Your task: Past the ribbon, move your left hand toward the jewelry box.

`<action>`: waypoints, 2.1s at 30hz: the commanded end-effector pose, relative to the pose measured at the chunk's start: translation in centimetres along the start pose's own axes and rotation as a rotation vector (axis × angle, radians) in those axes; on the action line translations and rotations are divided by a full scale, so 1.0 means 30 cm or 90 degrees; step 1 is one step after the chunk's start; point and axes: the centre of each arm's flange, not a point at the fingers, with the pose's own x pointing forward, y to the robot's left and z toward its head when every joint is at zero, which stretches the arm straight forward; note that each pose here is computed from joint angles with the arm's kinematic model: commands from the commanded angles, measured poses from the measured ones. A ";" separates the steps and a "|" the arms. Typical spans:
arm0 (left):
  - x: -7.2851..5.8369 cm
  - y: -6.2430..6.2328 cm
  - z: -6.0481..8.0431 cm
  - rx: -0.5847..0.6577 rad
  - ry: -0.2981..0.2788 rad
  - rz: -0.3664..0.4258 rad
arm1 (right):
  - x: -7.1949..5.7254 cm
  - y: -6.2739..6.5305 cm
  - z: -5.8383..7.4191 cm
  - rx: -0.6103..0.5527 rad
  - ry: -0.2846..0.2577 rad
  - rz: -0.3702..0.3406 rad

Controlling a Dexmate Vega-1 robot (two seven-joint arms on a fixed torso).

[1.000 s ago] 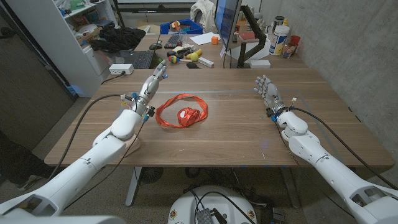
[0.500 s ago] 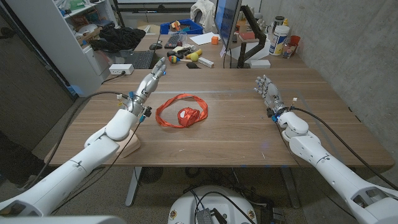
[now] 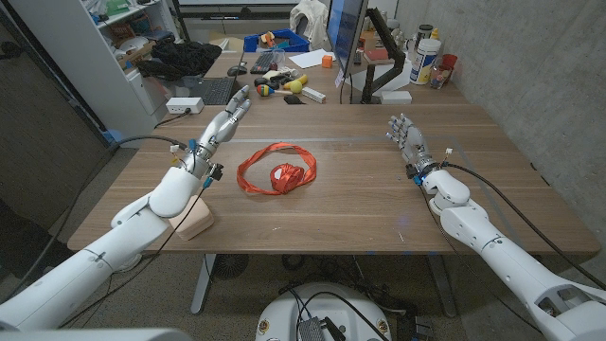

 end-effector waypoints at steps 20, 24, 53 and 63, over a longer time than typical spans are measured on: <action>-0.130 0.117 0.145 0.194 -0.012 0.030 | 0.007 0.027 0.002 -0.004 -0.001 0.009; -0.141 0.125 0.154 0.220 -0.009 0.029 | 0.008 0.030 0.003 -0.005 -0.001 0.010; -0.257 0.187 0.212 0.334 0.019 0.053 | 0.029 0.067 0.006 -0.008 -0.002 0.019; -0.295 0.202 0.221 0.372 0.036 0.057 | 0.033 0.080 0.002 -0.008 -0.002 0.022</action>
